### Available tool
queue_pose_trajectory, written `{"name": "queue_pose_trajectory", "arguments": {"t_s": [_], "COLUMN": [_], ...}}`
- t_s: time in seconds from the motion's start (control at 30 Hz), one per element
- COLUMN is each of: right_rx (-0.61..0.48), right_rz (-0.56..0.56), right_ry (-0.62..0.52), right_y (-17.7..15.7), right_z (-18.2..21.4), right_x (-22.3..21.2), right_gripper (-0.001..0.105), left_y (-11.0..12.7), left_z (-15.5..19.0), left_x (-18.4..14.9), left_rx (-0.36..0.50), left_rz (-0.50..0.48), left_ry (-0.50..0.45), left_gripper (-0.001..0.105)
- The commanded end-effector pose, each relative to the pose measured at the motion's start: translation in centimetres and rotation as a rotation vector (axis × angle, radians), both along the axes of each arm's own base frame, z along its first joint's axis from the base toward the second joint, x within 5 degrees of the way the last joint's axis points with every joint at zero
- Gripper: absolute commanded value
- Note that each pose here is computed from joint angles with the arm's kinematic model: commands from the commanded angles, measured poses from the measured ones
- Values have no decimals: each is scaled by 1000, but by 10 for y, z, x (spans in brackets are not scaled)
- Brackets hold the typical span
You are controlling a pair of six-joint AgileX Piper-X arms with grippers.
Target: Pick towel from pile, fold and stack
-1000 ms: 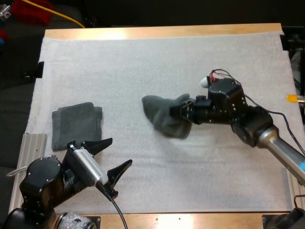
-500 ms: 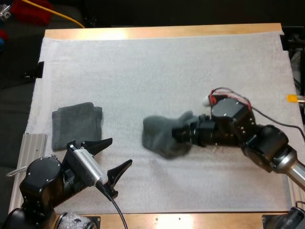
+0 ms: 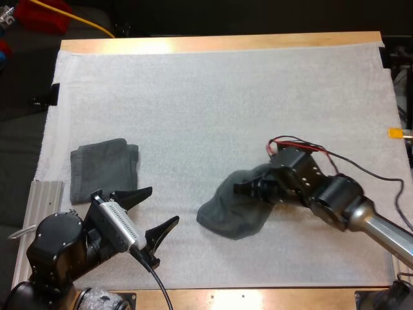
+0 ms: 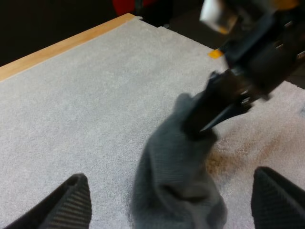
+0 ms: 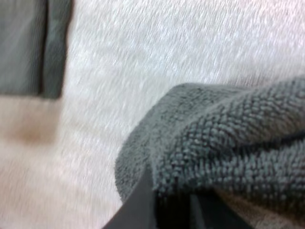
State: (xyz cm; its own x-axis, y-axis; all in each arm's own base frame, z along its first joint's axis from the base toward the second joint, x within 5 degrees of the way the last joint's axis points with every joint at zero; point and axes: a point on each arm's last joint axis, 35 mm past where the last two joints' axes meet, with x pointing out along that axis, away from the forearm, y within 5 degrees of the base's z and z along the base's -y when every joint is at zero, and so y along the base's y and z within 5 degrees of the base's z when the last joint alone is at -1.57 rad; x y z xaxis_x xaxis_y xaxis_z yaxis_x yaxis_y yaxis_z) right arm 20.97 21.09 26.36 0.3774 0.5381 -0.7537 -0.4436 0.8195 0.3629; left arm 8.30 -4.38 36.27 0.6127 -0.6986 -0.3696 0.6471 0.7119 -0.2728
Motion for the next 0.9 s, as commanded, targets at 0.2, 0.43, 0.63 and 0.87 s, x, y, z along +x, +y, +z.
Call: {"name": "queue_pose_trajectory", "arguments": {"t_s": [0.2, 0.43, 0.63, 0.87], "right_rx": [75, 115, 164, 228], "right_rz": [-210, -366, -399, -312], "right_ry": [15, 12, -16, 7], "right_y": [0, -27, -40, -37], "right_z": [-35, -49, -45, -43], "right_x": [51, 86, 98, 98], "right_gripper": [3, 3, 3, 47], "left_y": [-1, -2, -2, -2], "left_z": [3, 3, 3, 3], "left_x": [0, -1, -1, -1], "left_rx": [-22, -47, -47, -47], "left_rz": [-12, -39, -39, -39], "left_ry": [7, 25, 25, 25], "left_gripper": [67, 67, 67, 67]}}
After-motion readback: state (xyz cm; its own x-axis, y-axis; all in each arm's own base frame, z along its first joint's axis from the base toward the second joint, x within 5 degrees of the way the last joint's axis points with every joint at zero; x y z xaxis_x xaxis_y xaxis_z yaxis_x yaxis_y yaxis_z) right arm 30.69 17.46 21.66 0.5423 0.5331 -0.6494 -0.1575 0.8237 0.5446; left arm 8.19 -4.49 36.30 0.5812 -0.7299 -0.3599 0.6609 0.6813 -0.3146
